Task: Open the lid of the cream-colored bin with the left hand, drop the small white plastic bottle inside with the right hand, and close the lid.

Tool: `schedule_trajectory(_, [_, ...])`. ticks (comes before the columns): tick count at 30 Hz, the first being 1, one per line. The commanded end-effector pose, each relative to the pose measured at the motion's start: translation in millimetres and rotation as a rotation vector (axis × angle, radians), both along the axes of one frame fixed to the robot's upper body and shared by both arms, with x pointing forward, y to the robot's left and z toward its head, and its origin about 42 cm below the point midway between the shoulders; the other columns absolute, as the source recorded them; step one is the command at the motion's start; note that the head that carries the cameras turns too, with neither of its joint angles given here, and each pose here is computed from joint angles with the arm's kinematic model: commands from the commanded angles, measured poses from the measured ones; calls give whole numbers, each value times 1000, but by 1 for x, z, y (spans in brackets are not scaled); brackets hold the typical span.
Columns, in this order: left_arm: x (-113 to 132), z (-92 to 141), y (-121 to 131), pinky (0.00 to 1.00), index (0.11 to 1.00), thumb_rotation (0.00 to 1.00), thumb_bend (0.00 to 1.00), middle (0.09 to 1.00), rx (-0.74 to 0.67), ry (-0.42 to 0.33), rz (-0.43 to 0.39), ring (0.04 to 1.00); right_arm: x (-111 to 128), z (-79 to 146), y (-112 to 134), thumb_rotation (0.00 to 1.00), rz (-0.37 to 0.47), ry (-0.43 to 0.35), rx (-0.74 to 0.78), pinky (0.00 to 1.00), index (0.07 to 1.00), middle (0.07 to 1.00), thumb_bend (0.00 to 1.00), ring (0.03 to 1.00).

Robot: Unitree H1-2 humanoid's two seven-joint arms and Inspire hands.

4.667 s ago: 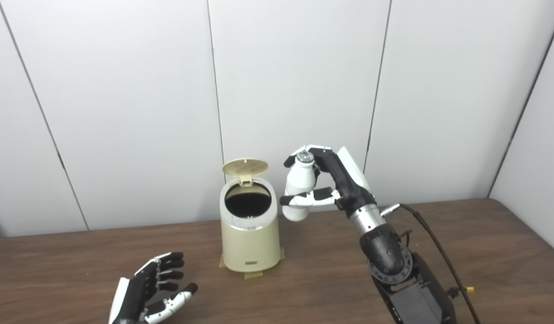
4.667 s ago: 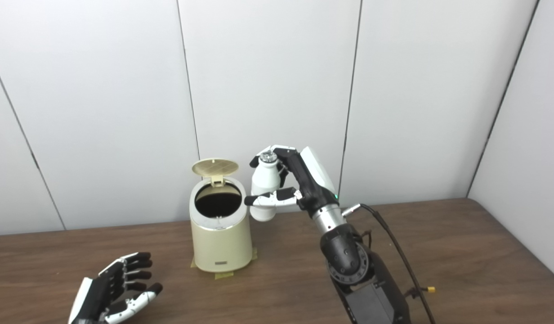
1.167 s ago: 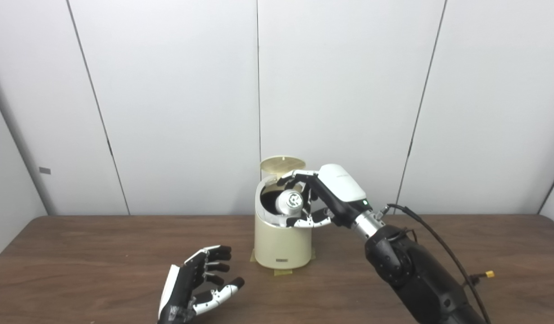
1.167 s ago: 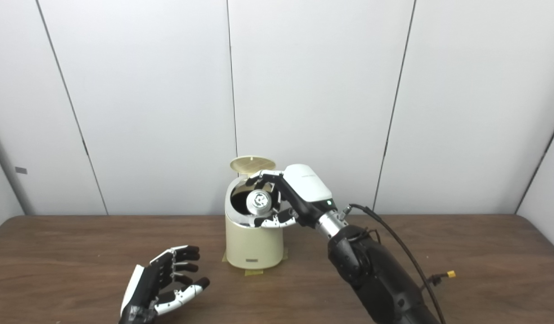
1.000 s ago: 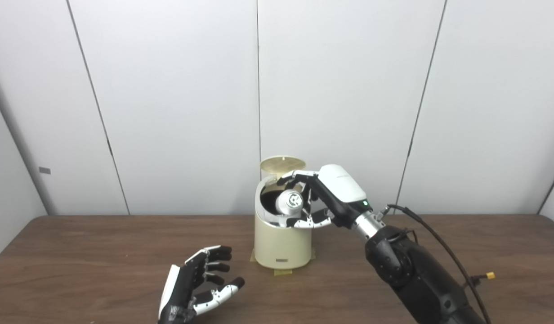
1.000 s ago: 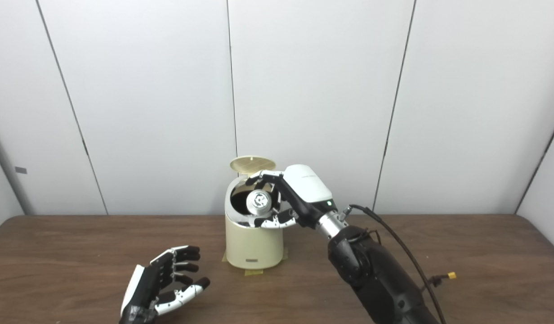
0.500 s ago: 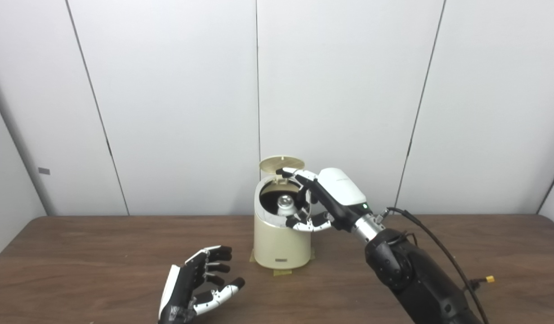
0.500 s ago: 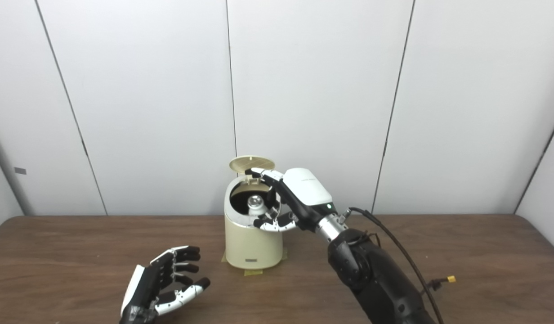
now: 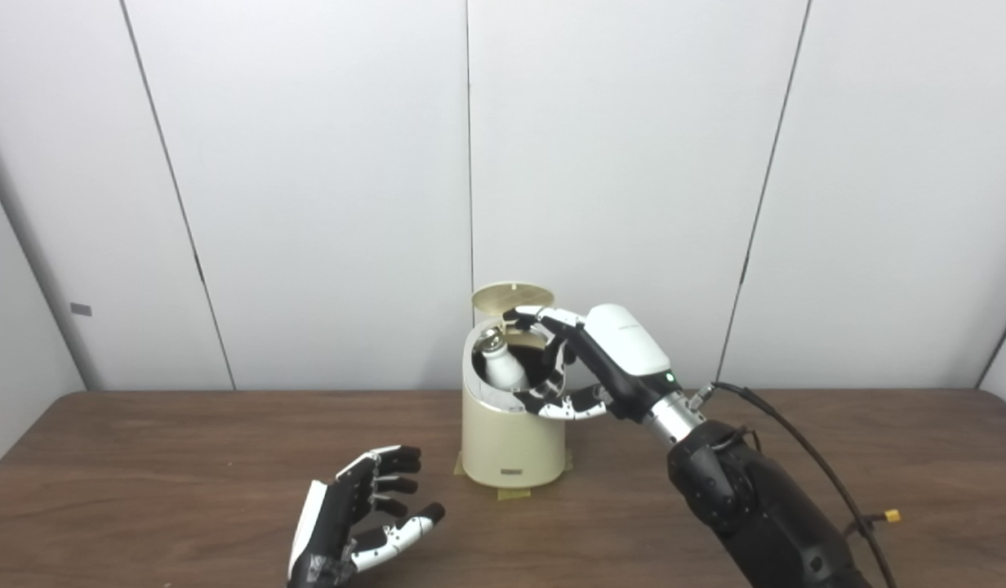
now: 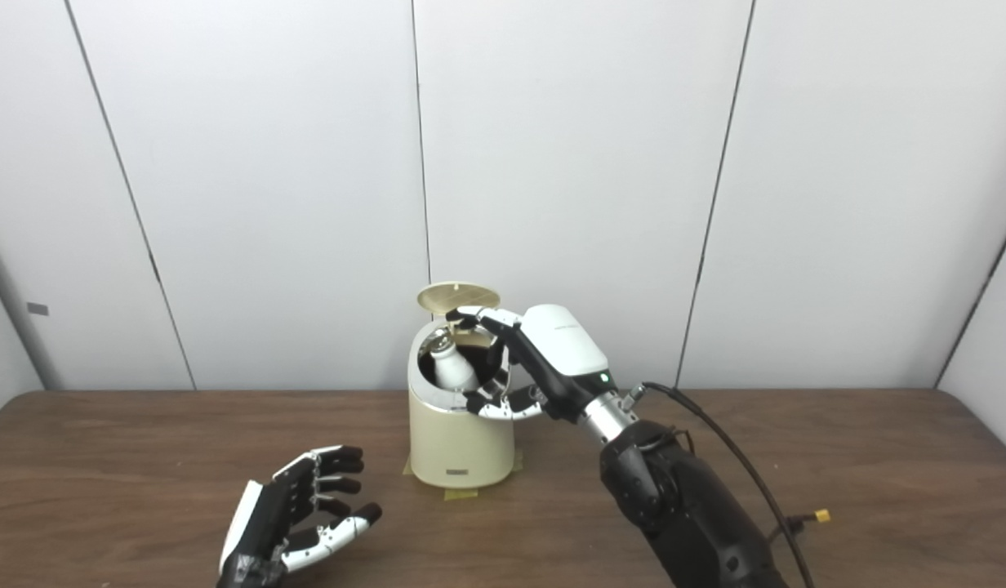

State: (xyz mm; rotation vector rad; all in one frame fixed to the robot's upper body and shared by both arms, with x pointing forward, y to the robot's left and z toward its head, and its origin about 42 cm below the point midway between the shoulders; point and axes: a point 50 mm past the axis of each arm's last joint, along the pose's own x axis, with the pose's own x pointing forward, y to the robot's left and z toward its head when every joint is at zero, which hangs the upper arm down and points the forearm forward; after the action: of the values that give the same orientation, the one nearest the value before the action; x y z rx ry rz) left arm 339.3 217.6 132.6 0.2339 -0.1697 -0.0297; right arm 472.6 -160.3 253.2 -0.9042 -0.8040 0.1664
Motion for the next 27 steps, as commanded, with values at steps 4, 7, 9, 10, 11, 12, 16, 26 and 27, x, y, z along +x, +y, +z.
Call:
schedule_trajectory(4, [8, 18, -2, 562, 724, 77, 674, 715, 12, -86, -14, 663, -3, 30, -16, 96, 8, -151, 234, 249, 657, 586, 726, 350])
schedule_trajectory(7, [8, 18, -2, 558, 720, 74, 676, 710, 2, -87, -14, 657, -9, 20, -30, 120, -9, -110, 343, 256, 735, 650, 724, 382])
schedule_trajectory(9, [8, 19, -2, 552, 725, 65, 673, 713, -3, -87, -13, 657, -16, 9, -40, 171, -21, -74, 408, 267, 851, 748, 737, 448])
schedule_trajectory(10, [8, 19, -2, 553, 728, 64, 673, 717, -5, -87, -13, 661, -20, 5, -44, 196, -23, -58, 430, 268, 886, 786, 747, 480])
schedule_trajectory(11, [8, 19, -2, 555, 730, 63, 672, 718, -6, -89, -12, 663, -25, 1, -49, 217, -26, -35, 453, 275, 911, 820, 756, 511])
schedule_trajectory(12, [8, 19, -2, 555, 728, 63, 672, 716, -6, -91, -12, 661, -28, -1, -52, 240, -27, -20, 467, 295, 923, 841, 763, 544])
schedule_trajectory(16, [9, 19, -1, 546, 722, 73, 670, 708, -5, -98, -13, 648, -49, -16, -68, 280, -19, 117, 535, 400, 952, 888, 786, 637])
schedule_trajectory(26, [11, 21, 1, 543, 724, 77, 672, 709, -18, -113, -19, 649, -85, -69, -98, 295, 12, 345, 610, 583, 921, 892, 889, 729])
schedule_trajectory(27, [11, 21, 1, 542, 724, 79, 671, 710, -20, -116, -21, 649, -87, -73, -98, 297, 8, 359, 628, 585, 924, 893, 889, 731])
